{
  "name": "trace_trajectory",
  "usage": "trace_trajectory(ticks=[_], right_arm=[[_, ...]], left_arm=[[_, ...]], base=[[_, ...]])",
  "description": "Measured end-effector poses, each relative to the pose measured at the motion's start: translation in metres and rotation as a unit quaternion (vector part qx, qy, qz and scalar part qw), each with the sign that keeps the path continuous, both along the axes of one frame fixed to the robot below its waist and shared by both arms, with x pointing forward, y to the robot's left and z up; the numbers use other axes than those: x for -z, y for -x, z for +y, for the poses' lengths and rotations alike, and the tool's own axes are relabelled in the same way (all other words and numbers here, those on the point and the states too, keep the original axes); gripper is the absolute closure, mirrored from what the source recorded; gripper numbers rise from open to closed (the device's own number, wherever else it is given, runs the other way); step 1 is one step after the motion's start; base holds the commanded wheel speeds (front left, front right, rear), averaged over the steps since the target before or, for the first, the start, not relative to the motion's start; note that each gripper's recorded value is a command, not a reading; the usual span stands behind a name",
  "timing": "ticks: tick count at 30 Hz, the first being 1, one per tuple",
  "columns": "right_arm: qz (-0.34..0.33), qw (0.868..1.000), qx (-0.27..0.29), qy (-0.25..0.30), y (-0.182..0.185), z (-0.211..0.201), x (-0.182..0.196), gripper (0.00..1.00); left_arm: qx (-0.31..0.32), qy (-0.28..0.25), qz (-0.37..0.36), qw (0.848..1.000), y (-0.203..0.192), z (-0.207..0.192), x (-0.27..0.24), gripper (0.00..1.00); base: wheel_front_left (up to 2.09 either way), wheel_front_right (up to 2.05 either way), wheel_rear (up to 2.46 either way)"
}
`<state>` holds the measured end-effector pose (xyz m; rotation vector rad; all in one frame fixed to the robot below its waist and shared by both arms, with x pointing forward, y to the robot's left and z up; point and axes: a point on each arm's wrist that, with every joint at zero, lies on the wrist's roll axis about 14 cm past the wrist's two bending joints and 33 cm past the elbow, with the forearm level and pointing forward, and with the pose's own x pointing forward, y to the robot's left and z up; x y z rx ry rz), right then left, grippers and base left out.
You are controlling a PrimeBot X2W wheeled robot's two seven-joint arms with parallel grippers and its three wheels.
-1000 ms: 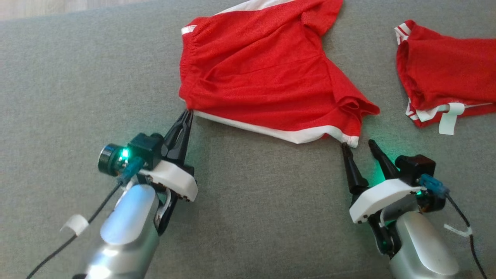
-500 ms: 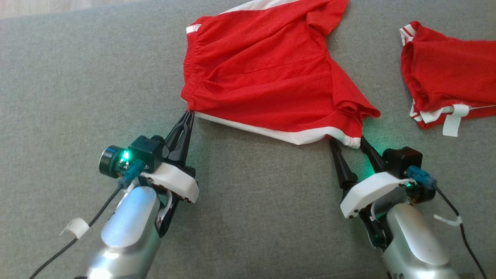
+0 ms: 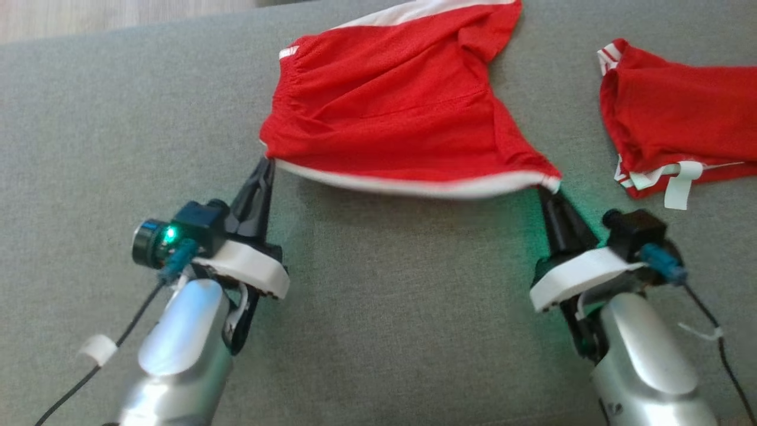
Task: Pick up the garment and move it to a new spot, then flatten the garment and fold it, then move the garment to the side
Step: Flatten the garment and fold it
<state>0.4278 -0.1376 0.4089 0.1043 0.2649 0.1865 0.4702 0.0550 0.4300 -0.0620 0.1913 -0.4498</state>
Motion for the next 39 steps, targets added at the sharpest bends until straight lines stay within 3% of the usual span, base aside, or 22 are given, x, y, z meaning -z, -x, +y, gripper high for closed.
trace_trajectory(ticks=[7,15,22,29,32,39], right_arm=[[-0.108,0.994,0.000,0.015,-0.014,-0.007,-0.066,1.00],[-0.212,0.976,-0.021,0.050,-0.016,-0.011,-0.142,1.00],[-0.338,0.938,-0.033,0.068,-0.006,-0.008,-0.241,1.00],[-0.410,0.908,-0.036,0.073,0.027,-0.004,-0.306,1.00],[-0.406,0.910,-0.037,0.074,0.035,-0.002,-0.307,1.00],[-0.364,0.927,-0.039,0.082,0.019,-0.002,-0.292,1.00]], left_arm=[[-0.022,0.023,-0.046,0.998,-0.006,0.009,-0.037,1.00],[-0.037,0.053,-0.130,0.989,-0.014,0.017,-0.114,1.00],[-0.044,0.064,-0.254,0.964,-0.007,0.025,-0.227,1.00],[-0.054,0.067,-0.347,0.934,0.031,0.037,-0.313,1.00],[-0.057,0.059,-0.351,0.933,0.042,0.042,-0.321,1.00],[-0.055,0.032,-0.300,0.952,0.028,0.045,-0.299,1.00]], base=[[0.00,0.00,0.00],[0.00,0.00,0.00],[0.00,0.00,0.00],[0.00,0.00,0.00],[0.00,0.00,0.00],[0.00,0.00,0.00]])
